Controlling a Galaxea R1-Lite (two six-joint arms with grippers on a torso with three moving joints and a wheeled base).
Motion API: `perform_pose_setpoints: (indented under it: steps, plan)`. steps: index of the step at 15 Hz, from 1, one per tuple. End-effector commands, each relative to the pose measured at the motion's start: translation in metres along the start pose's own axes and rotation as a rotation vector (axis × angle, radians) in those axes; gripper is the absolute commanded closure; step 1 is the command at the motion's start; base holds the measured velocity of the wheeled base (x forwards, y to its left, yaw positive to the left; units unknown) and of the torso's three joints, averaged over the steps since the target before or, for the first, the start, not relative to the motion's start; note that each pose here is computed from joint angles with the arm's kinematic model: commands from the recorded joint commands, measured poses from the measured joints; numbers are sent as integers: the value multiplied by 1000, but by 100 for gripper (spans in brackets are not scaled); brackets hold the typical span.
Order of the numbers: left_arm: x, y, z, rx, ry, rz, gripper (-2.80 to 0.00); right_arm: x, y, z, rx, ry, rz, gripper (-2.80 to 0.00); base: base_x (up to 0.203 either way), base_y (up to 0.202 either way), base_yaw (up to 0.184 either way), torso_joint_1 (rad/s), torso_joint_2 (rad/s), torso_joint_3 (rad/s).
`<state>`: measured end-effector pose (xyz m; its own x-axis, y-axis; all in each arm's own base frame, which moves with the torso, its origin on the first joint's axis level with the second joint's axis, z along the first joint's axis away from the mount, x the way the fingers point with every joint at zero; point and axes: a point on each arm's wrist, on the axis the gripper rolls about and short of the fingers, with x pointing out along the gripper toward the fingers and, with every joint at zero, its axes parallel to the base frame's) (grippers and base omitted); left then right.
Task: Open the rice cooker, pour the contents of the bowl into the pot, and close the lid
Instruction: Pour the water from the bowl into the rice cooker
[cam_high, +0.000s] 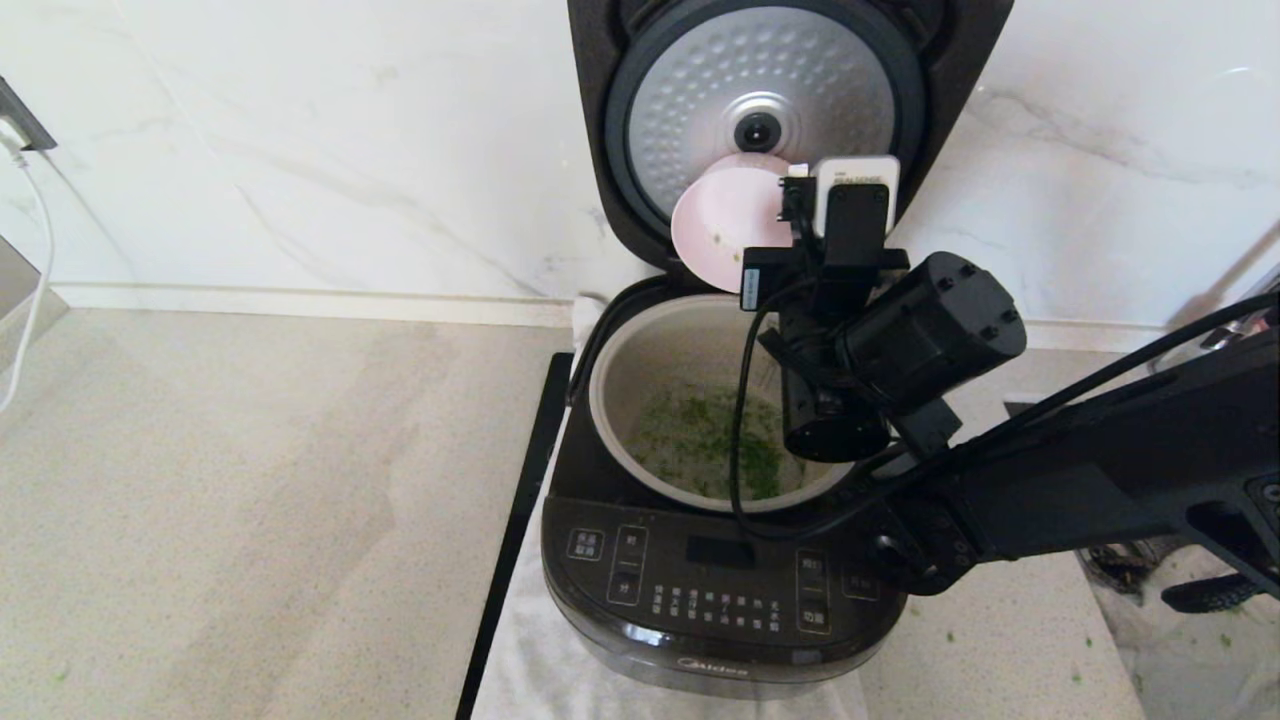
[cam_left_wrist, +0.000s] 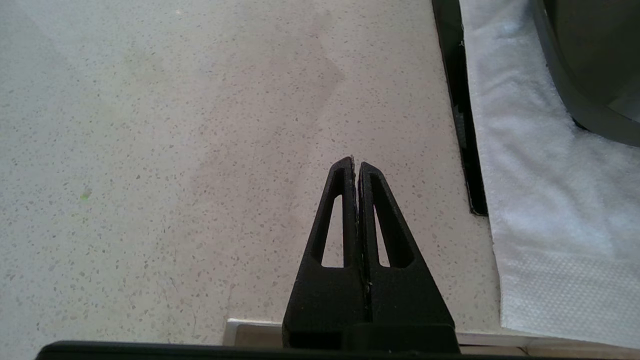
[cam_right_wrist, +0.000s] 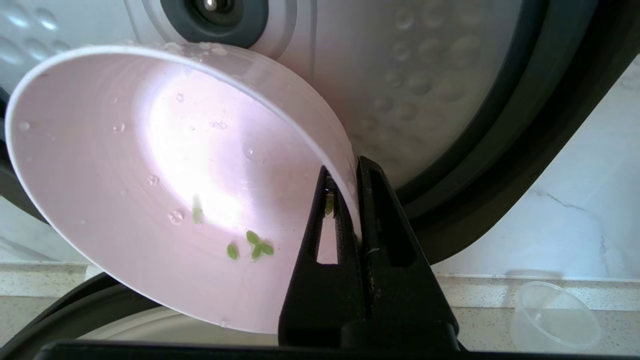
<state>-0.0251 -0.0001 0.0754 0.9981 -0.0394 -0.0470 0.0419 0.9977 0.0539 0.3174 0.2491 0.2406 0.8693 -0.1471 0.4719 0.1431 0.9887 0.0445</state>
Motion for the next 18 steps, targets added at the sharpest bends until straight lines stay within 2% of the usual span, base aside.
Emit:
perform_pose_setpoints:
  steps: [1, 2, 5, 8, 10, 13, 14, 16, 18]
  plan:
    - [0, 0, 0, 0, -1, 0, 0, -6, 2, 11, 20, -8, 3, 0, 0, 0, 0, 0, 0, 0]
    - [0, 0, 0, 0, -1, 0, 0, -8, 3, 17, 34, -10, 8, 0, 0, 0, 0, 0, 0, 0]
    - [0, 0, 0, 0, -1, 0, 0, -14, 5, 30, 47, 89, 23, 0, 0, 0, 0, 0, 0, 0]
    - [0, 0, 0, 0, 0, 0, 0, -25, 1, 49, 83, 255, 81, 0, 0, 0, 0, 0, 0, 0]
    - [0, 0, 0, 0, -1, 0, 0, -30, -9, 55, 96, 419, 109, 0, 0, 0, 0, 0, 0, 0]
    - [0, 0, 0, 0, -1, 0, 0, -34, -39, 82, 161, 659, 158, 0, 0, 0, 0, 0, 0, 0]
    - [0, 0, 0, 0, -1, 0, 0, -31, -53, 94, 206, 730, 159, 0, 0, 0, 0, 0, 0, 0]
    - [0, 0, 0, 0, -1, 0, 0, -24, -92, 119, 309, 844, 134, 0, 0, 0, 0, 0, 0, 0]
    - [0, 0, 0, 0, -1, 0, 0, -32, -129, 137, 335, 951, 150, 0, 0, 0, 0, 0, 0, 0]
